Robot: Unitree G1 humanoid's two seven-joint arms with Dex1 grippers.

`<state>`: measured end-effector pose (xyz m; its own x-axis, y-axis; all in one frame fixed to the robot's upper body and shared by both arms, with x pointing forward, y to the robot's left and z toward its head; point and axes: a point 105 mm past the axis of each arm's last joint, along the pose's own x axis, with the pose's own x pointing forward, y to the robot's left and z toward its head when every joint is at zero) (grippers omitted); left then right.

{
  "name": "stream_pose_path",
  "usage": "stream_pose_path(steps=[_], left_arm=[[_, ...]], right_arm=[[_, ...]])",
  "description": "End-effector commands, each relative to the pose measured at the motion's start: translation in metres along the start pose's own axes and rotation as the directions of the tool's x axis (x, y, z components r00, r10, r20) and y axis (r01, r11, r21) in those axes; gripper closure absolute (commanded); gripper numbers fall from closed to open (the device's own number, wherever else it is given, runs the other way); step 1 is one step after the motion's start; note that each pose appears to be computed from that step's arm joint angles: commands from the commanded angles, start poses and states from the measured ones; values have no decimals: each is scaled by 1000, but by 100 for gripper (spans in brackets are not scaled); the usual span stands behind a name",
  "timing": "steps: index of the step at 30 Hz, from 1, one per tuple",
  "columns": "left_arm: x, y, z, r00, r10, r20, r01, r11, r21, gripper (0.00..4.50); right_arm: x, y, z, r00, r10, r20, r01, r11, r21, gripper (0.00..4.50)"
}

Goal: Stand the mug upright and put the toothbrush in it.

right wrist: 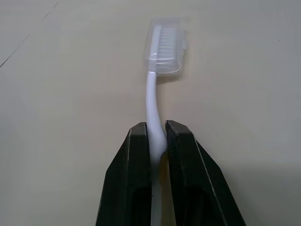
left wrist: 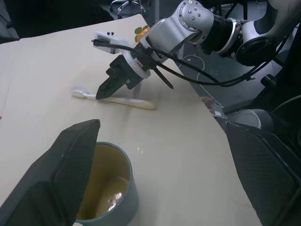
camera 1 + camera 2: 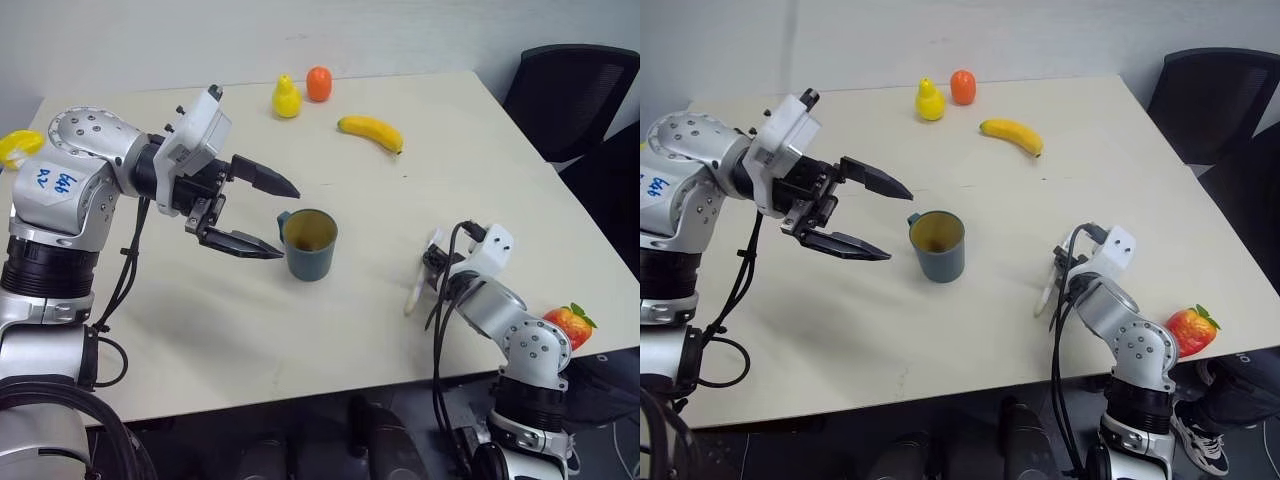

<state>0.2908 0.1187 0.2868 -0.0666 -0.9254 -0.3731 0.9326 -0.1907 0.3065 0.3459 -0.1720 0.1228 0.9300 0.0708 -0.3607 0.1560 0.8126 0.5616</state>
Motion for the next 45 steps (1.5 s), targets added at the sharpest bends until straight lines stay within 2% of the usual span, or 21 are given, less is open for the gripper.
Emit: stream_pose_path(steps=[1, 3, 5, 8, 10, 13, 15, 17, 22, 25, 31, 36, 38, 41, 43, 45], left_arm=[[-4, -5, 7, 999, -36, 11, 36, 999, 32, 0], [-8, -3, 6, 1000, 6, 28, -6, 1000, 0, 0], [-18, 0, 3, 996, 75, 51, -72, 996, -51, 0], [-31, 0, -2, 986, 155, 62, -147, 983, -113, 0], [-39, -4, -10, 977, 206, 51, -196, 969, -153, 0], [-46, -9, -18, 965, 260, 34, -249, 950, -188, 0], [-49, -11, -20, 956, 291, 32, -278, 937, -209, 0], [-52, -13, -21, 948, 317, 22, -305, 927, -217, 0], [-58, -14, -17, 936, 351, 16, -338, 914, -225, 0], [-56, -14, -16, 935, 354, 13, -342, 913, -222, 0], [-52, -6, -14, 936, 351, 34, -334, 912, -236, 0], [-47, 4, -13, 931, 356, 76, -330, 913, -239, 0], [-46, 7, -13, 930, 358, 85, -331, 915, -230, 0], [-43, 9, -13, 935, 343, 87, -319, 924, -210, 0], [-44, 9, -13, 939, 335, 78, -315, 929, -195, 0], [-46, 9, -14, 940, 336, 66, -320, 930, -179, 0]], right_arm=[[-3, 2, 13, 998, 7, 60, 1, 991, -135, 434], [-11, 27, 46, 972, 113, 206, -58, 965, -257, 434], [-27, 72, 73, 899, 307, 313, -193, 918, -345, 434], [-44, 124, 90, 777, 519, 355, -355, 828, -435, 434], [-50, 158, 93, 700, 618, 358, -444, 769, -460, 434], [-52, 197, 85, 618, 711, 336, -538, 694, -479, 434], [-53, 216, 73, 572, 760, 308, -573, 639, -513, 434], [-50, 226, 57, 556, 788, 264, -592, 598, -540, 434], [-39, 220, 20, 573, 804, 159, -583, 536, -611, 434], [-40, 219, 13, 563, 812, 153, -591, 525, -612, 434], [-48, 213, 15, 543, 826, 153, -598, 509, -619, 238], [-73, 201, 37, 504, 850, 156, -603, 475, -641, 63], [-87, 195, 45, 482, 870, 102, -608, 416, -676, 4], [-115, 168, 53, 461, 879, -120, -614, 218, -759, 4], [-128, 143, 55, 484, 829, -281, -634, 110, -766, 4], [-141, 119, 57, 505, 758, -413, -667, 38, -744, 4]])
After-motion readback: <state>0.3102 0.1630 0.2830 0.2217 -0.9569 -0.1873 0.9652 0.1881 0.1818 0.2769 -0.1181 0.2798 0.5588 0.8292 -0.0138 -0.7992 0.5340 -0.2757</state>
